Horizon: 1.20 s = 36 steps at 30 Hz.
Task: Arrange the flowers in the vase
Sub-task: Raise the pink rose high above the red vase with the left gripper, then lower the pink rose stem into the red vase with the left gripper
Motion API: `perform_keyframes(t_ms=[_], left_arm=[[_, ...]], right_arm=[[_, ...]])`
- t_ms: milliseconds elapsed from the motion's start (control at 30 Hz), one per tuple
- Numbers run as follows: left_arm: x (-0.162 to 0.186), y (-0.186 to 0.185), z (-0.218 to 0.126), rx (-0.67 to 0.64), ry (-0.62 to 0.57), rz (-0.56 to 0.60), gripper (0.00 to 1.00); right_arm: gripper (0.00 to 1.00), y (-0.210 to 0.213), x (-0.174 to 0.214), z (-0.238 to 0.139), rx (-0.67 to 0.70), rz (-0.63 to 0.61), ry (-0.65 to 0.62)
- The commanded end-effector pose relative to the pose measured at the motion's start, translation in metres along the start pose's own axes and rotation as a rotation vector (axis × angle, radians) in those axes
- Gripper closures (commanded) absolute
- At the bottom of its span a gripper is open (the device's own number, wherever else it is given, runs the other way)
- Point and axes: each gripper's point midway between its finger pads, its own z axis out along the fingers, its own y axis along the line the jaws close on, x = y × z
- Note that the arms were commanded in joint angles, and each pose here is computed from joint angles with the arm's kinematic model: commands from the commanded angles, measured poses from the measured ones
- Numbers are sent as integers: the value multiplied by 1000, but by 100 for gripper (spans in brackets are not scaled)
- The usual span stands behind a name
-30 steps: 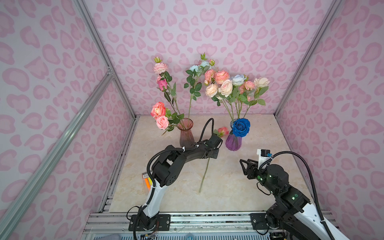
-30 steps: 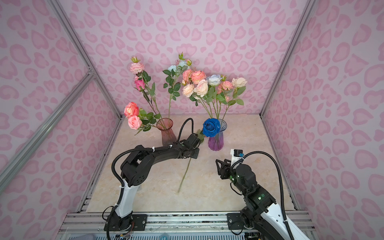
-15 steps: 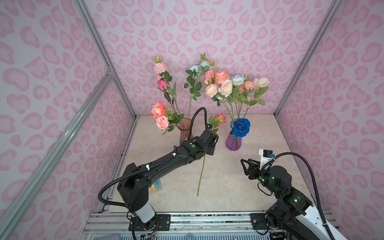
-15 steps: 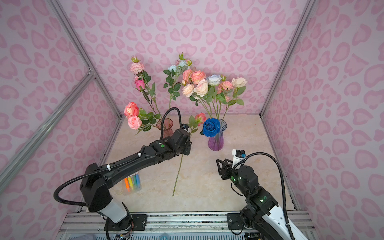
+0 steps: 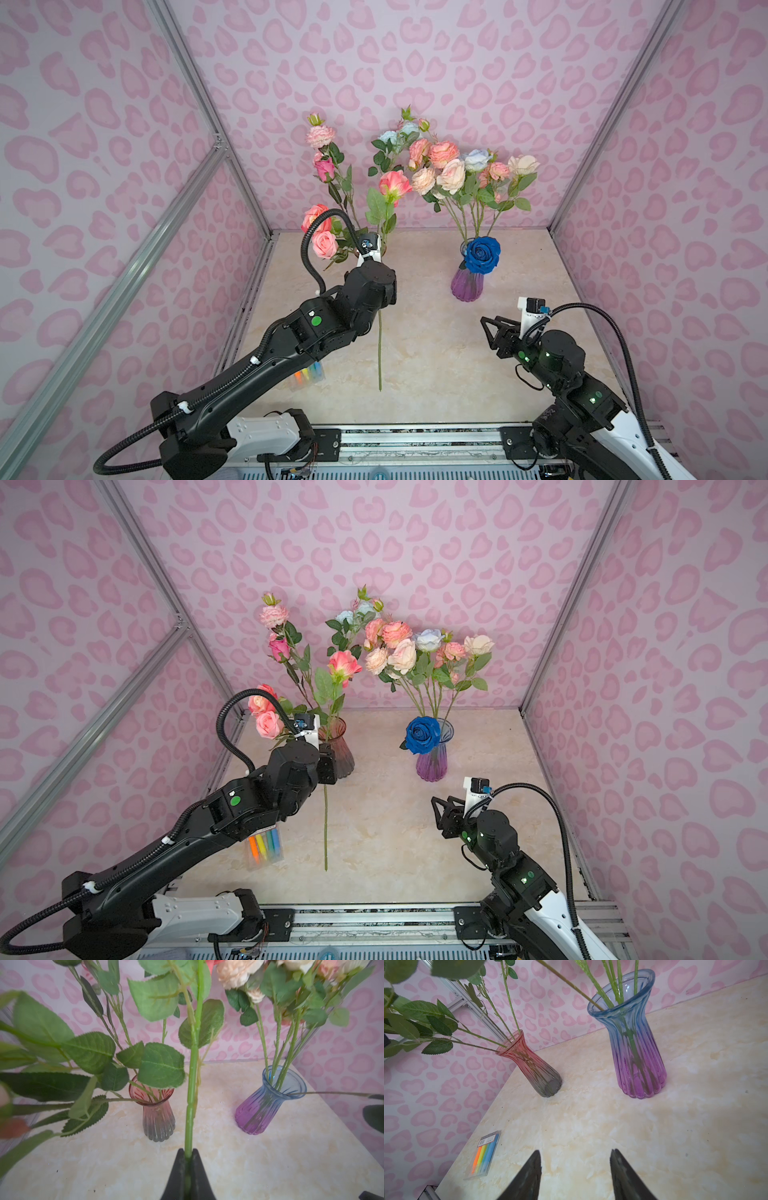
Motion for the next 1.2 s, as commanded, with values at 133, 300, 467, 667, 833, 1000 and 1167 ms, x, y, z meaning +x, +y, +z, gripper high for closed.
perform_keyframes(t_ms=[133,300,467,667,833,1000,1167], left_arm=[[-97,-35,0,91,-324,66,97],[-159,-51,25,35,-515,94,97],[-202,-58,48,-6,-726,173,97],[-232,-51,70,-72,-850,242,97],[-235,-31,93,-149,-842,291,97],[-220,4,125,-201,-784,290,97],[-190,26,156,-193,-707,245,97]], right_arm=[[46,8,-12,2,-26,0,-39],[46,12,-16,9,-33,0,-44],[46,13,-19,7,-32,-22,-48],[46,11,-18,8,-23,-36,-46],[46,12,-21,11,-13,-58,-45],[46,13,-24,13,-6,-79,-37],[45,11,-24,11,3,-78,-34]])
